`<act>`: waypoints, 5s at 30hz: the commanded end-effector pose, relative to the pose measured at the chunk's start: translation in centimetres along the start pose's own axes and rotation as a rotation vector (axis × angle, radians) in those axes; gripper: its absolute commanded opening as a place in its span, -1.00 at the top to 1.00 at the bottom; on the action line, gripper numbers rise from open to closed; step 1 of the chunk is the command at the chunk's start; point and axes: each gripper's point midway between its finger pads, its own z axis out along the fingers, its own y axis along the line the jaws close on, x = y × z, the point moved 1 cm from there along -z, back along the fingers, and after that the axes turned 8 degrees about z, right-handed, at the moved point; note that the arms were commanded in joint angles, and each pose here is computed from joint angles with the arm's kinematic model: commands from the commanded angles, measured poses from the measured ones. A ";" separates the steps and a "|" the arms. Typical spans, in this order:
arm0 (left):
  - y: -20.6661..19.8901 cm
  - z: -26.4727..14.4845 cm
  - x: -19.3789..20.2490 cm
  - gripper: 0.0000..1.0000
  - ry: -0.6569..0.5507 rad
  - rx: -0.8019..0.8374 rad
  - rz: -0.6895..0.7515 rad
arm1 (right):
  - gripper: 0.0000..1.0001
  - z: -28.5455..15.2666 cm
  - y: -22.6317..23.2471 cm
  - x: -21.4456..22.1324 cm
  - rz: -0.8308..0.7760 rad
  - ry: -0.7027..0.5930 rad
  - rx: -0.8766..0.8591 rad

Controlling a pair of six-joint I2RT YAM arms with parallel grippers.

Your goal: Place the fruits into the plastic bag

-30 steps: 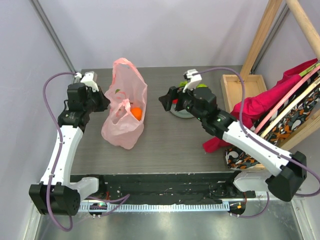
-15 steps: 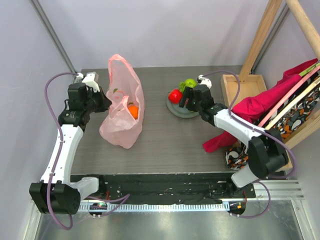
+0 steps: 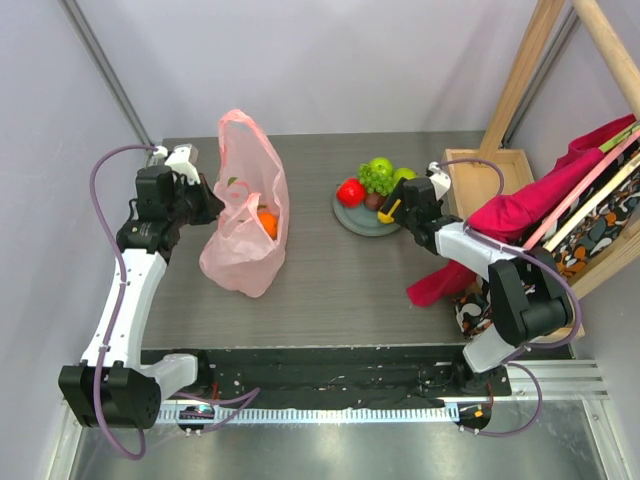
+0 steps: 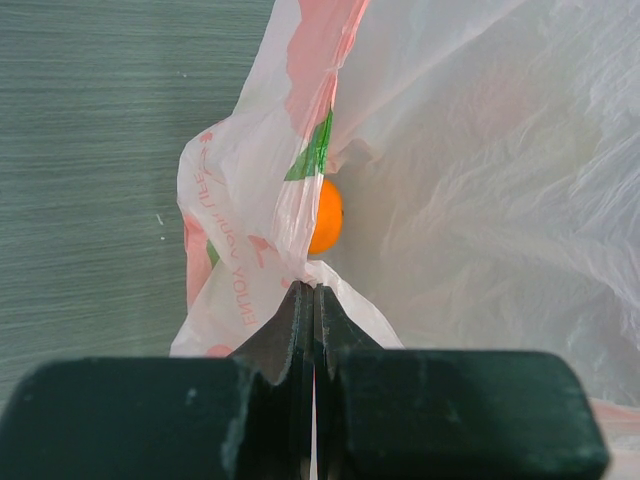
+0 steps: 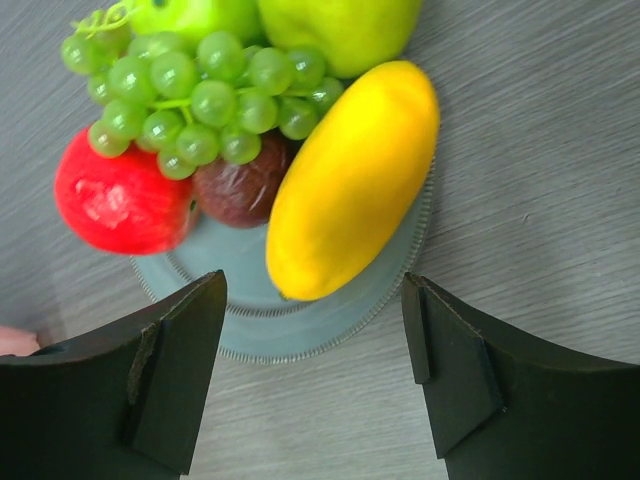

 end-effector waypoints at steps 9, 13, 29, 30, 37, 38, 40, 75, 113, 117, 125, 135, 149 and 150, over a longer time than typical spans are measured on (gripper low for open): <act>-0.6 -0.5 -1.0 1.00 -0.038 0.032 0.017 | -0.56 3.5 -1.6 -1.8 0.183 -0.083 0.006; -0.6 -0.5 -1.0 1.00 -0.037 0.032 0.016 | -0.54 4.3 -1.5 -1.8 0.214 -0.087 -0.027; -0.7 -0.4 -0.8 1.00 -0.033 0.044 0.012 | -0.04 5.5 -2.6 -0.8 0.254 -0.080 -0.008; -0.7 -0.4 -0.9 1.00 -0.034 0.044 0.013 | 0.07 5.5 -2.7 -0.9 0.252 -0.086 -0.008; -0.8 -0.4 -0.9 1.00 -0.038 0.046 0.014 | 0.32 3.8 -2.4 -2.2 0.239 -0.127 -0.027; -0.8 -0.4 -0.9 1.00 -0.039 0.046 0.012 | 0.35 3.3 -2.0 -2.7 0.229 -0.140 -0.042; -0.8 -0.4 -0.9 1.00 -0.038 0.048 0.012 | 0.45 2.8 -1.9 -3.0 0.227 -0.152 -0.056; -1.4 -0.5 -1.1 1.00 -0.047 0.079 0.003 | 0.98 -25.6 24.8 -3.6 -0.183 -0.305 -1.245; -1.0 0.7 0.0 1.00 -0.010 0.077 -0.029 | 0.98 -7.3 26.4 19.3 -0.795 0.358 -0.469; -0.9 0.9 0.1 1.00 -0.002 0.070 -0.035 | 0.98 -5.3 24.8 21.6 -0.808 0.405 -0.420; -0.9 1.0 0.2 1.00 0.003 0.071 -0.037 | 0.62 -5.2 24.6 22.2 -0.804 0.422 -0.414; -0.9 1.0 0.2 1.00 0.006 0.072 -0.038 | -0.89 -7.9 26.8 19.8 -0.754 0.394 -0.509; -0.7 0.8 0.2 1.00 0.004 0.057 -0.035 | -0.83 -16.0 31.2 12.4 -0.490 0.301 -0.837; -0.7 0.8 0.1 1.00 0.003 0.056 -0.031 | -0.82 -15.9 30.7 12.2 -0.482 0.299 -0.833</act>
